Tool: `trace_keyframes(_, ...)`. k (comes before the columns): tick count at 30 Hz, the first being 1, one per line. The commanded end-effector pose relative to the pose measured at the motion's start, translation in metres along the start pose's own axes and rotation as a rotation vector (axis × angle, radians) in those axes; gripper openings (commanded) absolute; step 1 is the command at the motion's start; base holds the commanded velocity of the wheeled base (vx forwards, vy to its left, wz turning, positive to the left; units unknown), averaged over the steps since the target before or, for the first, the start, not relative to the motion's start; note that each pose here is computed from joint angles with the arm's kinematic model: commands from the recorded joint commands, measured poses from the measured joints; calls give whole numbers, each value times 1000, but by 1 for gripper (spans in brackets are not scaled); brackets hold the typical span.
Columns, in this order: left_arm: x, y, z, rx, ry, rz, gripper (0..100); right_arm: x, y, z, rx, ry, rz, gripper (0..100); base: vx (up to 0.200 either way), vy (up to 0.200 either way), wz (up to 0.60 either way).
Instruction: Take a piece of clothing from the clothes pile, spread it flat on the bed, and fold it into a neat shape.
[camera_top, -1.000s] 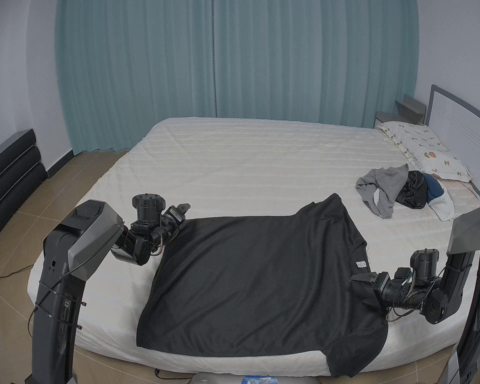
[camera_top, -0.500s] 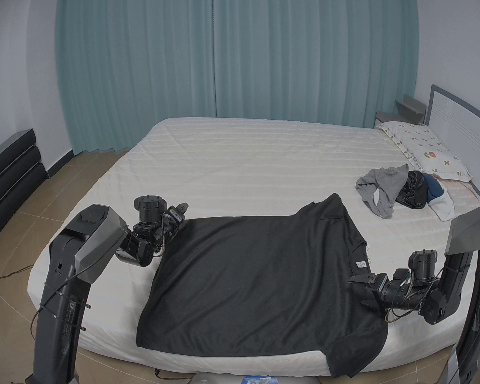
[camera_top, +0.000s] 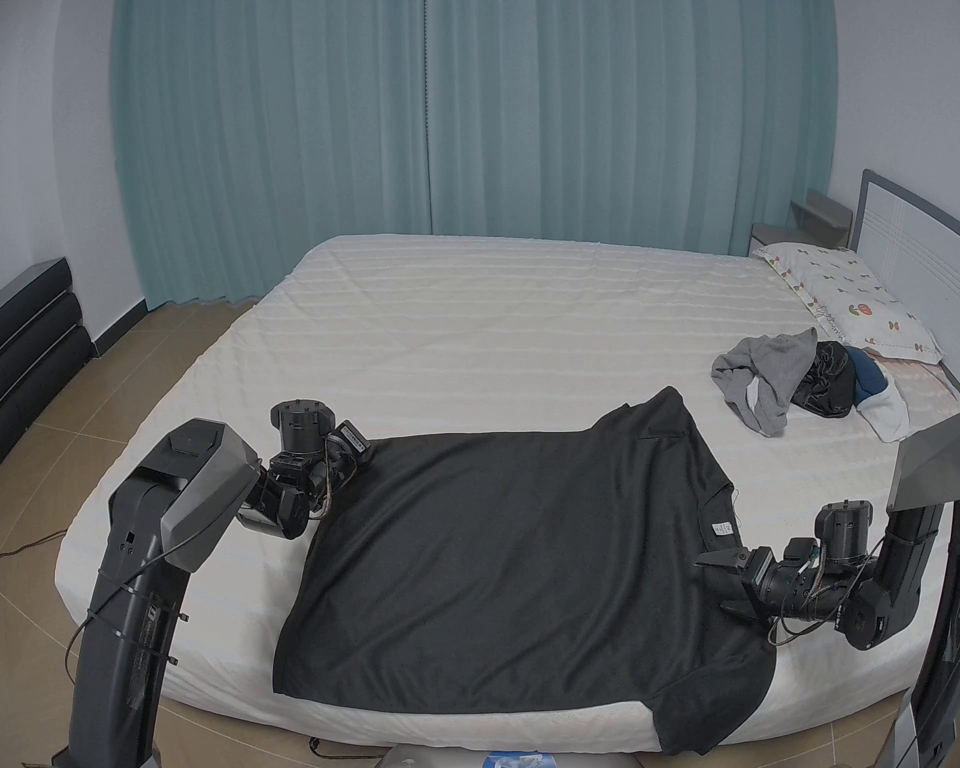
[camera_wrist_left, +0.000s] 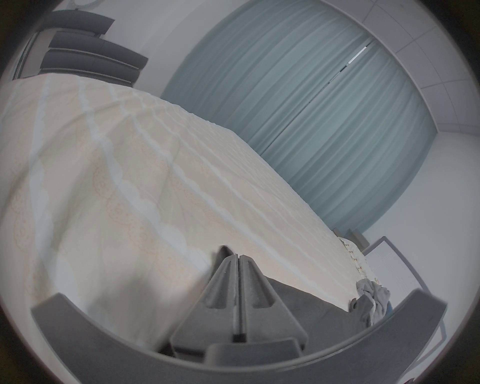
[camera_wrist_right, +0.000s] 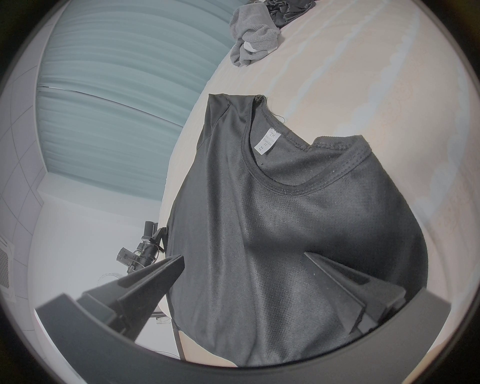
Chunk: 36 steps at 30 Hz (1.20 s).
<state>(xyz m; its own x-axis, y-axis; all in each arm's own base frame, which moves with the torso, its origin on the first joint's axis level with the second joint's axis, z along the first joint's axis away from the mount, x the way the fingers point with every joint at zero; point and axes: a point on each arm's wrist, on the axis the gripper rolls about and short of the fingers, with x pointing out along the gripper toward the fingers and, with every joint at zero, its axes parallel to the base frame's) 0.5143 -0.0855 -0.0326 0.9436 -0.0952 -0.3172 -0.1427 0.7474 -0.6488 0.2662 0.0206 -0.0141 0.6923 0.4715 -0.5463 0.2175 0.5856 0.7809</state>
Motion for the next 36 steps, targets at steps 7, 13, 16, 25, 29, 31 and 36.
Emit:
trace_keyframes(7, 7, 7, 0, 44, -80, 67, 0, 1, -1, -2, -1, 7, -4, 100, 0, 0, 0)
trace_keyframes(13, 10, 6, 12, 30, -149, 80, 0, 1, -2, -2, -3, 9, -6, 100, 0, 0, 0)
trace_keyframes(16, 13, 10, 20, 20, -186, 76, 0, 1, -1, -2, -3, 8, -5, 100, 0, 0, 0)
trace_keyframes(25, 14, 14, 29, 12, -207, 72, 0, 1, -1, -2, -2, 8, -5, 100, 0, 0, 0)
trace_keyframes(29, 12, 13, 30, 0, -189, 62, 0, 1, -1, -2, 0, 8, -5, 100, 0, 0, 0)
trace_keyframes(31, 12, 11, 31, -27, -174, 43, 0, 1, -1, -2, -2, 8, -5, 100, 0, 0, 0)
trace_keyframes(36, 6, 7, 33, -98, -115, -5, 100, 1, -2, -2, -1, 9, -6, 100, 0, 0, 0)
